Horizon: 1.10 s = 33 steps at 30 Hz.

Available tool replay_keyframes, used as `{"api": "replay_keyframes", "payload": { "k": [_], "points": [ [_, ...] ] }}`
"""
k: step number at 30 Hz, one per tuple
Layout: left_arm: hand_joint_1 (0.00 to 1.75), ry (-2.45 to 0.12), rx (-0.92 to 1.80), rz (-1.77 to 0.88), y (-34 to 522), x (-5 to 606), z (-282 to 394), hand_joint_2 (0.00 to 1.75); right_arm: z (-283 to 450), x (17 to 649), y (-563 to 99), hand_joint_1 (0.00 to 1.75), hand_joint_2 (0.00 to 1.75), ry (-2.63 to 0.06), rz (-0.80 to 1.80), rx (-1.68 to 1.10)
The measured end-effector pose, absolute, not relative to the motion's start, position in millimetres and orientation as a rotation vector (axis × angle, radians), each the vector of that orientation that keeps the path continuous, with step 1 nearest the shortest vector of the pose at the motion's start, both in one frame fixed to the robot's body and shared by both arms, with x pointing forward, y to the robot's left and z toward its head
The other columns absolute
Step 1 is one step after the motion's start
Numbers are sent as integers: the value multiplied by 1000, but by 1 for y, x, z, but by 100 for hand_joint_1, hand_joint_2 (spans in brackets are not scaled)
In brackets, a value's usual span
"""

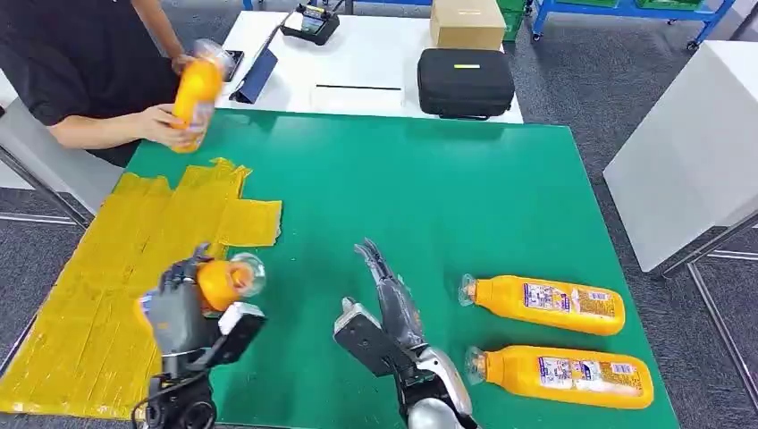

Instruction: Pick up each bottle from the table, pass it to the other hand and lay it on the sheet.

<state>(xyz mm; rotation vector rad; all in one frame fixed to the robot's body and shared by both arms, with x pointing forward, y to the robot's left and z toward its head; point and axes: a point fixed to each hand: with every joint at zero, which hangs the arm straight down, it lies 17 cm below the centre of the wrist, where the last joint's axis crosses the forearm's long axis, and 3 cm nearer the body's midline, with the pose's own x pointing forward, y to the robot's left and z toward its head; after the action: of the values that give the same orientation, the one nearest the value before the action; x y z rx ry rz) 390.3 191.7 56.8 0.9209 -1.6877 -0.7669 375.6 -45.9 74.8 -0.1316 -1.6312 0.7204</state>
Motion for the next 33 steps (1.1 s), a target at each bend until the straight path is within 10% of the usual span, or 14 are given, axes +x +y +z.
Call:
{"api": "replay_keyframes", "payload": {
  "k": [25, 33],
  "points": [
    [0, -1354, 1053, -1175, 194, 368, -42, 0, 76, 365, -52, 0, 0, -1637, 726, -134],
    [0, -1645, 726, -456, 256, 359, 11, 0, 85, 367, -42, 0, 0, -1701, 669, -99]
  ]
}}
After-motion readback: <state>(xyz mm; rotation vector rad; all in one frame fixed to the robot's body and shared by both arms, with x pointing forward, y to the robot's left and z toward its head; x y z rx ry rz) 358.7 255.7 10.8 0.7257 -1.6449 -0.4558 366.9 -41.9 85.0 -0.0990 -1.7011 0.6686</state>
